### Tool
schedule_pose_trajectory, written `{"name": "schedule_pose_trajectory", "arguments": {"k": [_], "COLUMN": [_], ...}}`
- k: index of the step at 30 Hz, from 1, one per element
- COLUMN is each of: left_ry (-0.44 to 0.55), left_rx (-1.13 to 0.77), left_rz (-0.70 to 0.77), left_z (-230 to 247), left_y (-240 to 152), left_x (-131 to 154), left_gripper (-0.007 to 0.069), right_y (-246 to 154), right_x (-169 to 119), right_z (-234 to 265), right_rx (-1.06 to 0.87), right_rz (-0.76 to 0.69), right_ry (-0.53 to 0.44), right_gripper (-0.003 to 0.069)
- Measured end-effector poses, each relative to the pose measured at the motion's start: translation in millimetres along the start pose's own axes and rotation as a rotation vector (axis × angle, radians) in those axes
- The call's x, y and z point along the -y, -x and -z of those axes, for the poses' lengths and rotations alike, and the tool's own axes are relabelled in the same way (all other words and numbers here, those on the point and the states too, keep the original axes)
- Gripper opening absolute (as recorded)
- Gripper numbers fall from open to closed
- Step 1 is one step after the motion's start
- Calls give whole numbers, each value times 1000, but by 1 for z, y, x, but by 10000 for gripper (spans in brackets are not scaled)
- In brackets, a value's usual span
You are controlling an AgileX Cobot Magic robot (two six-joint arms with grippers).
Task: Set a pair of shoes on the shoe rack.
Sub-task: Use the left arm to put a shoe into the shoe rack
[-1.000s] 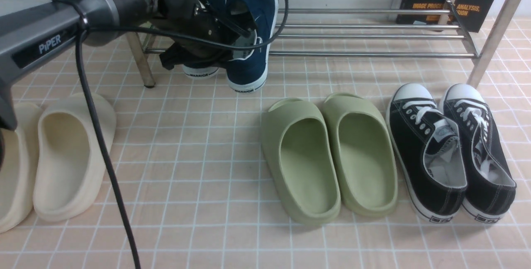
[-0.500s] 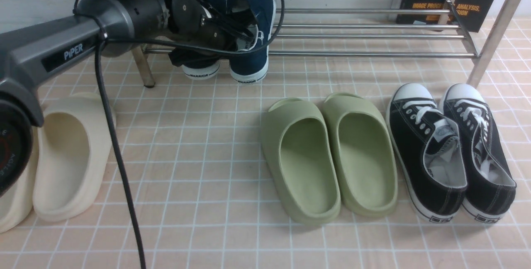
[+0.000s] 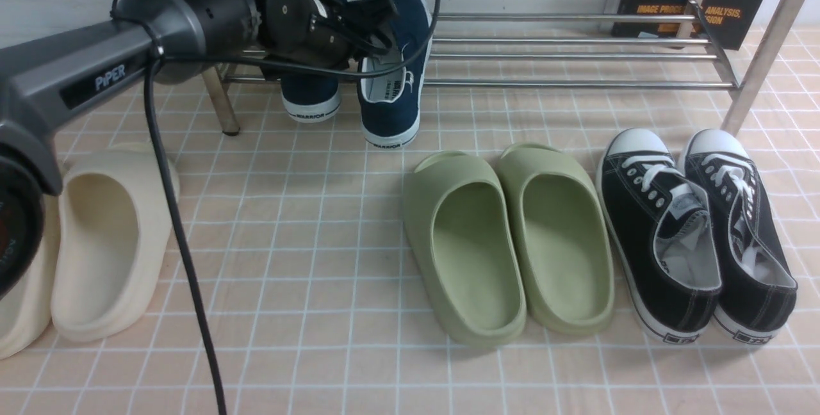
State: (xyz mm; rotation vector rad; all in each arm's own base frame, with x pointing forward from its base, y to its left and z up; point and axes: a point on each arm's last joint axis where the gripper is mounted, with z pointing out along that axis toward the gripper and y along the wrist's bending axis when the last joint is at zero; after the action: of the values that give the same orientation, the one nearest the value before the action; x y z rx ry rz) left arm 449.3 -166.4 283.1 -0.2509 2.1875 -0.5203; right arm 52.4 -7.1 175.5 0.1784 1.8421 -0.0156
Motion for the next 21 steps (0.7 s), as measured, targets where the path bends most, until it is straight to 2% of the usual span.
{"name": "schedule_pose_trajectory", "arguments": {"k": [5, 8, 10, 12, 15, 21], "left_ry": [101, 159, 214, 217, 158, 126], "left_rx": [15, 8, -55, -104, -245, -321], "left_rz": [-175, -266, -361, -401, -476, -467], "left_z": [39, 62, 78, 79, 61, 11], "left_y": [18, 26, 23, 15, -21, -56], "left_x": [1, 2, 5, 9, 18, 11], "left_gripper": [228, 150, 53, 24, 2, 2], "right_y": [0, 0, 0, 0, 0, 0], "right_x": [0, 0, 0, 0, 0, 0], "right_z": [0, 0, 0, 0, 0, 0], "right_rx": [0, 0, 0, 0, 0, 0], "right_rz": [0, 0, 0, 0, 0, 0], "right_ry": [0, 0, 0, 0, 0, 0], "right_gripper": [238, 238, 238, 238, 238, 238]}}
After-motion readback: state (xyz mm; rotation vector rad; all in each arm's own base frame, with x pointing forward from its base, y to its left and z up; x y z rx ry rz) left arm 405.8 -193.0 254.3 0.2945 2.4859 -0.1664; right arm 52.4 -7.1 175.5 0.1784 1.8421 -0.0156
